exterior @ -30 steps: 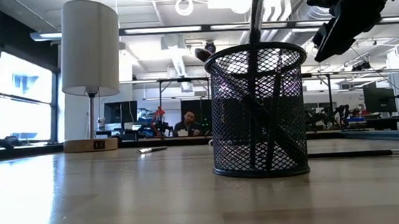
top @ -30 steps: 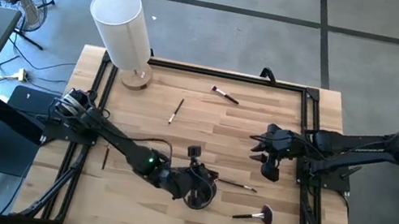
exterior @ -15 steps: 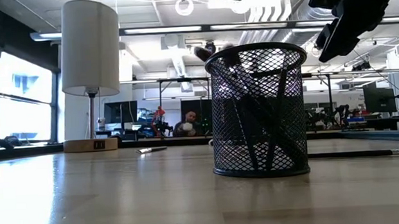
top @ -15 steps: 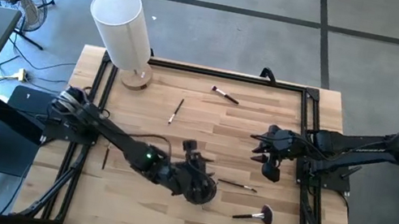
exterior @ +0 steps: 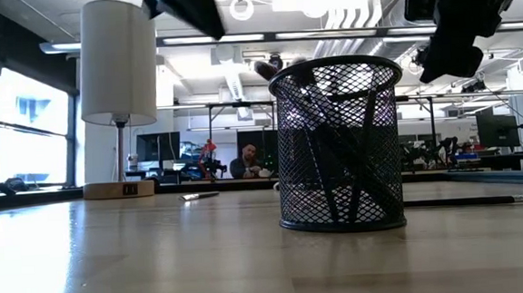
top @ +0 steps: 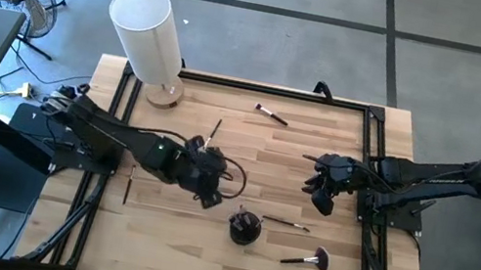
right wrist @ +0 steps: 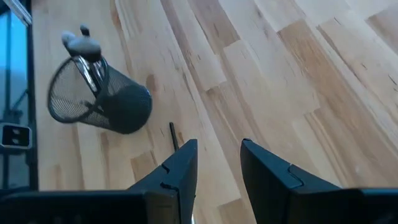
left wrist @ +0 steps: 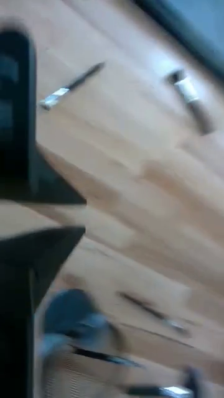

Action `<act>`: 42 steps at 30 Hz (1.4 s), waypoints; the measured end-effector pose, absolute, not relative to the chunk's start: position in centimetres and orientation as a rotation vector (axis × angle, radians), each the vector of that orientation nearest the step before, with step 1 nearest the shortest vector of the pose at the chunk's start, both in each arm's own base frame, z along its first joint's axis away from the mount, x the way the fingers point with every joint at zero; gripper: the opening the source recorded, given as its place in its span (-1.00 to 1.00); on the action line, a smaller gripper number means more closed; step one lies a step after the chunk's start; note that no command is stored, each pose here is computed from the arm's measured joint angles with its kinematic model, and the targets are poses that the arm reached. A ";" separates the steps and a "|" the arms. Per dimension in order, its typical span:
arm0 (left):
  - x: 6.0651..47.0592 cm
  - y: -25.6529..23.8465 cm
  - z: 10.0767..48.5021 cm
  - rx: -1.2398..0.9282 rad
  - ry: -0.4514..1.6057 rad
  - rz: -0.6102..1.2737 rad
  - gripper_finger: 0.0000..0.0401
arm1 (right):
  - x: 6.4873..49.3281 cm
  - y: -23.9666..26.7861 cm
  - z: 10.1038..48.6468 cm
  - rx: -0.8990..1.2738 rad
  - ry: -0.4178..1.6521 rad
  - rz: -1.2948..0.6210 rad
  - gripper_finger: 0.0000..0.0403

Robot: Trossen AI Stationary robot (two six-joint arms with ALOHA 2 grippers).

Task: Pick & Place Makeup Supplies
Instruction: Put the makeup brush into the black makeup holder

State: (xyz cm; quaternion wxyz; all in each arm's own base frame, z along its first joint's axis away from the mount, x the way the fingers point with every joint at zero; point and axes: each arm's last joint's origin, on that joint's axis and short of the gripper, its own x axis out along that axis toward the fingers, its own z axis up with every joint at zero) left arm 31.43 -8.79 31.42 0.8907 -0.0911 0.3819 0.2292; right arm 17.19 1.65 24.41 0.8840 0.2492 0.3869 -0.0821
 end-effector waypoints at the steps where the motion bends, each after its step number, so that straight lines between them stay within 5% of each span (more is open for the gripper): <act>1: 31.2 -8.8 31.2 -0.171 0.828 0.463 -0.88 | 17.2 1.6 24.5 0.523 0.798 -0.172 -0.42; 7: 30.6 -8.7 28.5 -0.085 0.919 0.442 -0.98 | 17.5 1.5 24.7 0.543 0.743 -0.229 -0.46; 15: 24.8 -6.9 26.2 -0.112 0.887 0.380 -0.99 | 17.9 1.3 24.8 0.612 0.670 -0.338 -0.96; 31: 15.4 -3.4 26.1 -0.013 0.654 0.317 -1.00 | 26.5 0.0 23.2 0.627 0.635 -0.544 -0.99; 42: 15.2 -1.3 26.2 0.006 0.697 0.290 -1.00 | 35.4 -9.8 25.9 0.425 0.841 -0.594 -0.96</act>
